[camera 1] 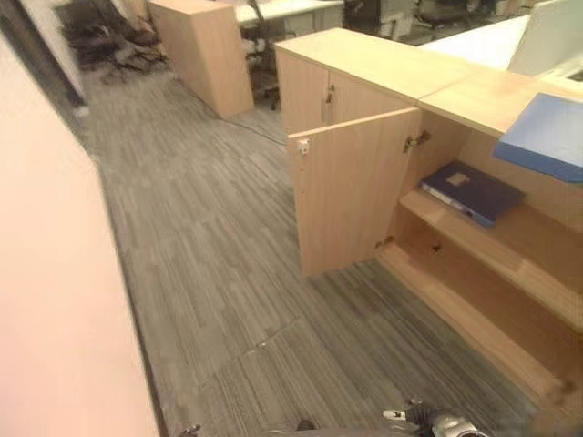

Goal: Put the empty folder in the office cabinet

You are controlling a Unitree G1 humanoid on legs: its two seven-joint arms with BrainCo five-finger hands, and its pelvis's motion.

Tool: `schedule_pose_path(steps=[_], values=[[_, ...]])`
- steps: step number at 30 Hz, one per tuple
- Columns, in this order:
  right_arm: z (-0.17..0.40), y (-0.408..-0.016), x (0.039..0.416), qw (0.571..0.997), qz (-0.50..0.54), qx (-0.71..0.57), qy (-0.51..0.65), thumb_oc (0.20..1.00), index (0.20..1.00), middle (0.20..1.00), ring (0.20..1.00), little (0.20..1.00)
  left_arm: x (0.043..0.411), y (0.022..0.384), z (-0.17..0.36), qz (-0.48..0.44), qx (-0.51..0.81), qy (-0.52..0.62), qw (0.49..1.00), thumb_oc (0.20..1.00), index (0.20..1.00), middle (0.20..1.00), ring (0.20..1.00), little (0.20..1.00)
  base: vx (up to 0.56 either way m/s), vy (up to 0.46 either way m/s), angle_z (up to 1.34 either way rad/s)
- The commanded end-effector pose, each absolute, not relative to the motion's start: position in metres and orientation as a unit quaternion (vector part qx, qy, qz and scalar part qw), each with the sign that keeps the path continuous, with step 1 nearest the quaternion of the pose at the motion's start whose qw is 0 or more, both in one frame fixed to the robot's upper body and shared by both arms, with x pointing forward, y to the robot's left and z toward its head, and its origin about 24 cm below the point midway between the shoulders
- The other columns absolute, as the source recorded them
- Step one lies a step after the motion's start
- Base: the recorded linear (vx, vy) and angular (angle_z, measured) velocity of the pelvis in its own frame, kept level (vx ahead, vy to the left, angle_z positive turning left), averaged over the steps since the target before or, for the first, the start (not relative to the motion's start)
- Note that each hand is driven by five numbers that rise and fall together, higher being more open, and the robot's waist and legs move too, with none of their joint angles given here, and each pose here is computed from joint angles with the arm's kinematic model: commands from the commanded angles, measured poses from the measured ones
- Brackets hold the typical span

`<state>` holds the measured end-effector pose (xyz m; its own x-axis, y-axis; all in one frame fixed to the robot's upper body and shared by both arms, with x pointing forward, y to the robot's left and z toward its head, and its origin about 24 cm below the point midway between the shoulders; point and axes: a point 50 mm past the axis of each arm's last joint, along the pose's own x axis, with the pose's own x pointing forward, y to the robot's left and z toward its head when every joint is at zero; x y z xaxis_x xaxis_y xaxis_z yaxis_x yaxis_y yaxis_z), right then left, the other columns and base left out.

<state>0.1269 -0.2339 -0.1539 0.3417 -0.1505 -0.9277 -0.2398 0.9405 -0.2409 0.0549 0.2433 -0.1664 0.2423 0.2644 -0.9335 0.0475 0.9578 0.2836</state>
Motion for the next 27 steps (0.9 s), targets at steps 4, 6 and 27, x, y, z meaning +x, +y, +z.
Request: schedule_pose_path(steps=[4, 6, 27], values=[[-0.157, -0.241, 0.112, 0.778, 0.008, -0.183, 0.601, 1.000, 1.000, 1.000, 1.000, 1.000, 0.065, 0.239, -0.167, 0.034, 0.152, 0.613, 0.775, 1.000, 1.000, 1.000, 1.000, 1.000, 0.35, -0.161, -1.10], [-0.158, -0.243, 0.107, 0.773, 0.007, -0.188, 0.605, 1.000, 1.000, 1.000, 1.000, 1.000, 0.080, 0.228, -0.166, -0.006, 0.173, 0.593, 0.786, 1.000, 1.000, 1.000, 1.000, 1.000, 0.31, -0.161, -0.07], [-0.156, -0.244, 0.114, 0.776, 0.030, -0.219, 0.591, 1.000, 1.000, 1.000, 1.000, 1.000, 0.095, 0.219, -0.164, 0.024, 0.129, 0.559, 0.819, 1.000, 1.000, 1.000, 1.000, 1.000, 0.16, 0.021, -0.88]])
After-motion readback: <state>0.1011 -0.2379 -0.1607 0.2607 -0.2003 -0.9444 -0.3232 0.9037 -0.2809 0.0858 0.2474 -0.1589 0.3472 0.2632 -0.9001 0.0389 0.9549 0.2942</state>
